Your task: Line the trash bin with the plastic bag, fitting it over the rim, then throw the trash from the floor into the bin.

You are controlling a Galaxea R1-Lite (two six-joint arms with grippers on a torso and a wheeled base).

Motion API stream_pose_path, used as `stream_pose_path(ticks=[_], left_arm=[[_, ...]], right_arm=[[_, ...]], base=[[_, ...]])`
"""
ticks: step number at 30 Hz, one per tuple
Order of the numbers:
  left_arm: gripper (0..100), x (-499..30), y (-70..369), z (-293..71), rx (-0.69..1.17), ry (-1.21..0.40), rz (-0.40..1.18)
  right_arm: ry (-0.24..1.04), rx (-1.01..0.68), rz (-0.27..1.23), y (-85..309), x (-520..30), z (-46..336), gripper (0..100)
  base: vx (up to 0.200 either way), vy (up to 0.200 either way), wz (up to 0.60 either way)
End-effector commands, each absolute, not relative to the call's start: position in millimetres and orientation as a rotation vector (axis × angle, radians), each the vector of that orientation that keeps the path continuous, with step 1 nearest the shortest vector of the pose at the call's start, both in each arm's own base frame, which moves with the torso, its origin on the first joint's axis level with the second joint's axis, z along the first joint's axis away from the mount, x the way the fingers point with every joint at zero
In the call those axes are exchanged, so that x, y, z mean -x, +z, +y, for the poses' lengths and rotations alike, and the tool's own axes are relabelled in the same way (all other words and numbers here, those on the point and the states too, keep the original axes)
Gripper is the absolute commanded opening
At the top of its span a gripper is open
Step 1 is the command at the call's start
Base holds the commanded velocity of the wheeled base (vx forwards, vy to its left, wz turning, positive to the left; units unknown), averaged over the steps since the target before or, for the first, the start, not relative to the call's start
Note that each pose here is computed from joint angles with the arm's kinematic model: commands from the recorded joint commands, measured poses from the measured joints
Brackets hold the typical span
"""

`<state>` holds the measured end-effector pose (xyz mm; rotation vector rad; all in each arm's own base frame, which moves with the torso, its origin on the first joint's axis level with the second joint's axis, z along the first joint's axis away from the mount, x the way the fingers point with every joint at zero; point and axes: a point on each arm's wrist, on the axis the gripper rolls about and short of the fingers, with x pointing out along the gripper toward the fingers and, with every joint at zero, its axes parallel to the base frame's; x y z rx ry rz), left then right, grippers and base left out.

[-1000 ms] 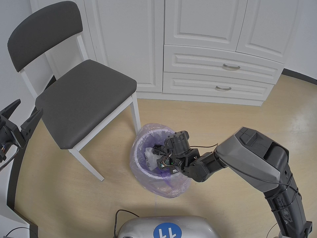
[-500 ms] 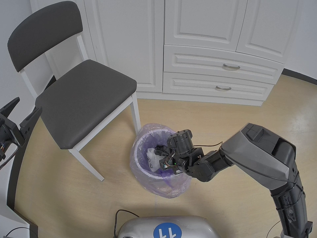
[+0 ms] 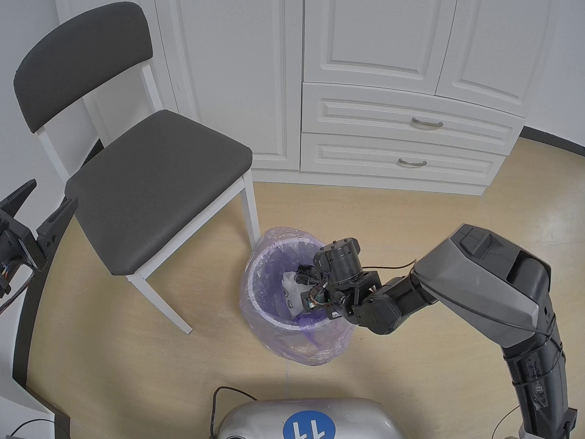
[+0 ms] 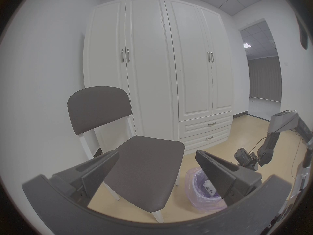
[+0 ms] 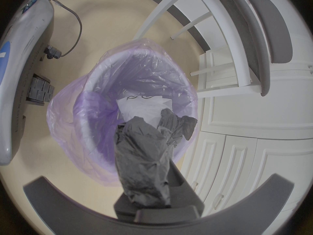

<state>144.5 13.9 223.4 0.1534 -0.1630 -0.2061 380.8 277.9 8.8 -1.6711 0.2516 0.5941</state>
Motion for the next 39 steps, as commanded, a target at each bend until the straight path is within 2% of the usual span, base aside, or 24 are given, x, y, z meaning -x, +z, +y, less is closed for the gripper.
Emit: stream_pose_path(ticks=[1, 13, 34, 35, 39], left_arm=[[100, -149.3, 220.3, 14.7, -0.148, -0.208, -0.143], [100, -152.6, 218.1, 15.2, -0.146, -0.209, -0.13], [100, -152.7, 218.6, 15.2, -0.146, -0.209, -0.131], [100, -152.7, 218.6, 15.2, -0.146, -0.209, -0.131], [100, -153.5, 218.5, 15.3, -0.146, -0.209, -0.13]], right_arm=[[0.605, 1.687, 0.253, -15.5, -390.8, 287.6, 0], [0.584, 1.679, 0.196, -20.0, -405.6, 308.8, 0], [0.586, 1.685, 0.198, -25.4, -408.9, 311.3, 0], [0.584, 1.684, 0.195, -24.9, -409.1, 311.5, 100], [0.571, 1.676, 0.178, -22.5, -412.4, 315.0, 100]], base=[[0.0, 0.0, 0.0], [0.0, 0.0, 0.0], [0.0, 0.0, 0.0], [0.0, 0.0, 0.0], [0.0, 0.0, 0.0]])
